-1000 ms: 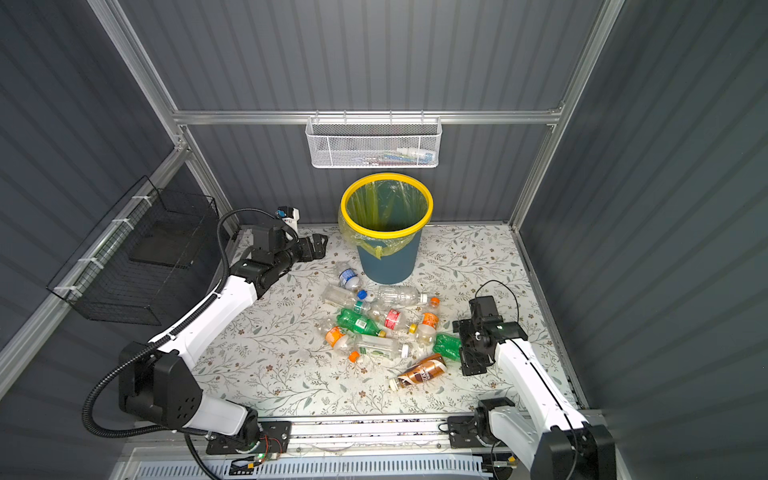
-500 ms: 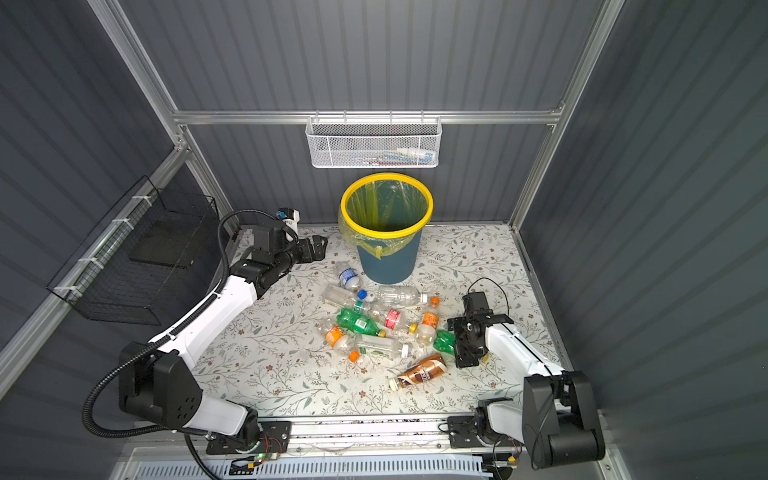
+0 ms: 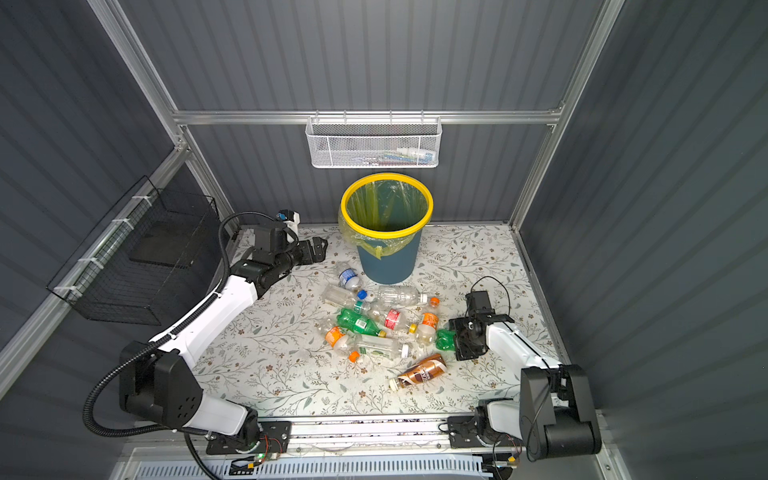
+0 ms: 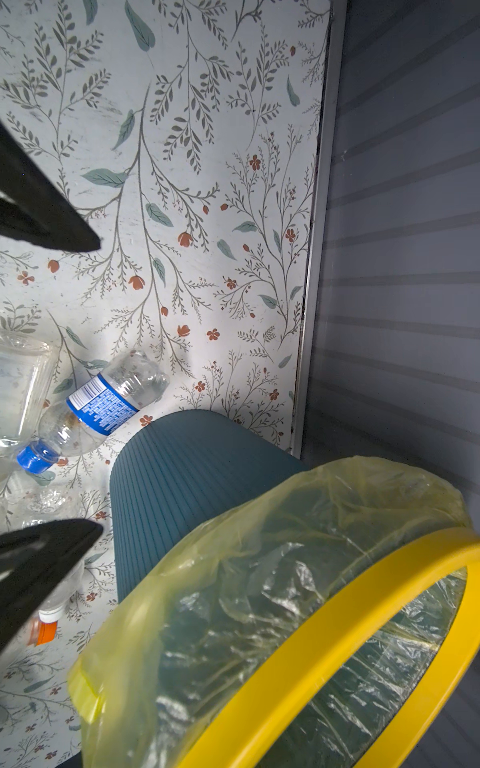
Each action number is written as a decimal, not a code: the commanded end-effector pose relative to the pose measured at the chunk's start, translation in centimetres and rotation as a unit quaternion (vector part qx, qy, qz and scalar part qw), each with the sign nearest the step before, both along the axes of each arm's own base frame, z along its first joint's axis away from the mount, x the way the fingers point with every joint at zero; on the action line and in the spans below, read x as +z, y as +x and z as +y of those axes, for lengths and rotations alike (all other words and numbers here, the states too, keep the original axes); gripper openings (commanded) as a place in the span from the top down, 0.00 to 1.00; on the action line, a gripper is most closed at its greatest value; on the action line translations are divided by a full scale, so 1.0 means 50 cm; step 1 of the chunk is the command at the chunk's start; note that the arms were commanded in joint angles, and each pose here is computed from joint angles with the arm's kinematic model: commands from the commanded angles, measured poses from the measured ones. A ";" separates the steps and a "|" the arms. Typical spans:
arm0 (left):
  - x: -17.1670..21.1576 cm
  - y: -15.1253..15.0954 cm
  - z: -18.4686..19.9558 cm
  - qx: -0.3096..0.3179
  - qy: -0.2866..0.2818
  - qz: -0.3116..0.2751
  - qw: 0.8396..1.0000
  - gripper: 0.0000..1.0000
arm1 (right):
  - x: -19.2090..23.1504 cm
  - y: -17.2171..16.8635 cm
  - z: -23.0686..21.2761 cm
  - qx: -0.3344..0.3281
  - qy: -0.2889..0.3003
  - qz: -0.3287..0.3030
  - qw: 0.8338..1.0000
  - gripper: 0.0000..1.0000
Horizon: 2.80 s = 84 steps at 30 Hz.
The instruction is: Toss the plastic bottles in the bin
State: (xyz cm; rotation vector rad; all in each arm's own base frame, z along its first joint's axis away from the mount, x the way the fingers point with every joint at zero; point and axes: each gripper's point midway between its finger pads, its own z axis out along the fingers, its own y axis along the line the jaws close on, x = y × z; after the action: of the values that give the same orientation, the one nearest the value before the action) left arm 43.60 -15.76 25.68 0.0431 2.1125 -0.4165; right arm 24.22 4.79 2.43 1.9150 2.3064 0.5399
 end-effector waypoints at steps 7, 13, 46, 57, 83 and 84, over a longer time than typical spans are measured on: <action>-0.035 -0.022 0.012 0.003 0.004 0.033 0.999 0.00 | 0.013 0.000 -0.047 0.012 -0.044 -0.026 0.999 0.39; -0.035 -0.035 0.019 0.008 0.004 0.035 0.999 0.01 | 0.036 0.020 -0.054 0.034 -0.054 -0.061 0.996 0.47; -0.133 -0.231 0.072 0.033 -0.054 0.086 0.994 0.00 | 0.711 0.103 -0.096 0.215 -0.391 -0.561 0.697 0.54; -0.153 -0.221 0.063 0.029 -0.057 0.096 0.993 0.00 | 0.511 0.221 -0.113 0.237 -0.287 -0.381 0.846 0.36; -0.182 -0.223 0.080 0.039 -0.028 0.099 0.994 0.00 | 0.161 0.601 0.079 0.364 -0.193 -0.213 0.886 0.26; -0.183 -0.222 0.081 0.039 -0.025 0.098 0.994 0.00 | 0.149 0.606 0.082 0.363 -0.189 -0.209 0.888 0.26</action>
State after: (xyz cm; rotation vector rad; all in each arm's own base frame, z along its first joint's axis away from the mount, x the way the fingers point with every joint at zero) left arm 32.64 -12.26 16.59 -0.1301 2.2916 -0.4770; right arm 54.17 8.30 10.20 0.6257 2.4953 0.4530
